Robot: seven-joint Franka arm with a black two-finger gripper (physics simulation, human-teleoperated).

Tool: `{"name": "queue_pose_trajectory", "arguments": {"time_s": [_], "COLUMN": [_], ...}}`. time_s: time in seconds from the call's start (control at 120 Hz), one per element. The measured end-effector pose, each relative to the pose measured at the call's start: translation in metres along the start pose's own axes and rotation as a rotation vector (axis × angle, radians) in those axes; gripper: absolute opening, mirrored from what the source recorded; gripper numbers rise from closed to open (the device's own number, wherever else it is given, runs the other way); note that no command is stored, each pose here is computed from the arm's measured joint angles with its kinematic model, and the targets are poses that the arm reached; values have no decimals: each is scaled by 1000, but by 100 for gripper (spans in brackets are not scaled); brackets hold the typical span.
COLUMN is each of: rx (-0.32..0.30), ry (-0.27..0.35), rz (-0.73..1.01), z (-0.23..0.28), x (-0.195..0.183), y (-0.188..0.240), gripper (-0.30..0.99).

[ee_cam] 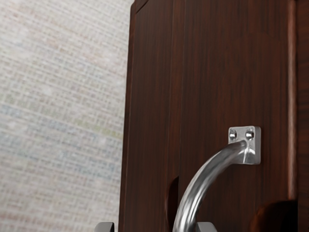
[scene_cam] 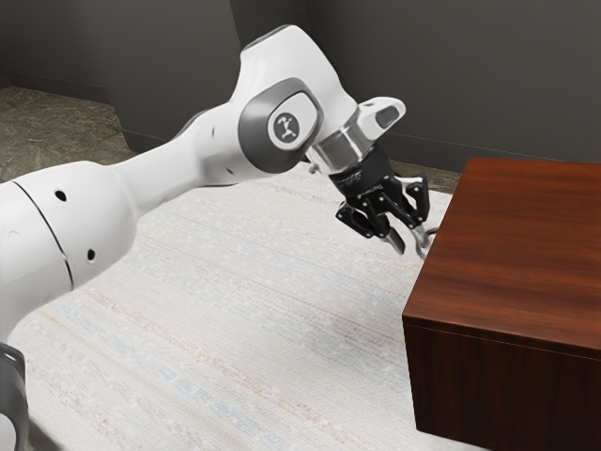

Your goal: Pull the drawer handle with one arm to open the drawer

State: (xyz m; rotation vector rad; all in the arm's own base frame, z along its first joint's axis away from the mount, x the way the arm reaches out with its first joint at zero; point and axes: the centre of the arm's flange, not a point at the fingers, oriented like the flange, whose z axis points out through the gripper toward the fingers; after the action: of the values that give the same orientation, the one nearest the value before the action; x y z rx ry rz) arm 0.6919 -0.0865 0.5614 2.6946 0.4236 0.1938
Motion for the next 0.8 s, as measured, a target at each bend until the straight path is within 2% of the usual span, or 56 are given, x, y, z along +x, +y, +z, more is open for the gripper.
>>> {"name": "queue_pose_trajectory", "arguments": {"time_s": [0.342, 0.8], "rx": [-4, 7], "ry": [10, 11], "rz": [0, -11], "z": [-2, -4], "x": [1, 1], "y": [-2, -12], "gripper": [8, 6]}}
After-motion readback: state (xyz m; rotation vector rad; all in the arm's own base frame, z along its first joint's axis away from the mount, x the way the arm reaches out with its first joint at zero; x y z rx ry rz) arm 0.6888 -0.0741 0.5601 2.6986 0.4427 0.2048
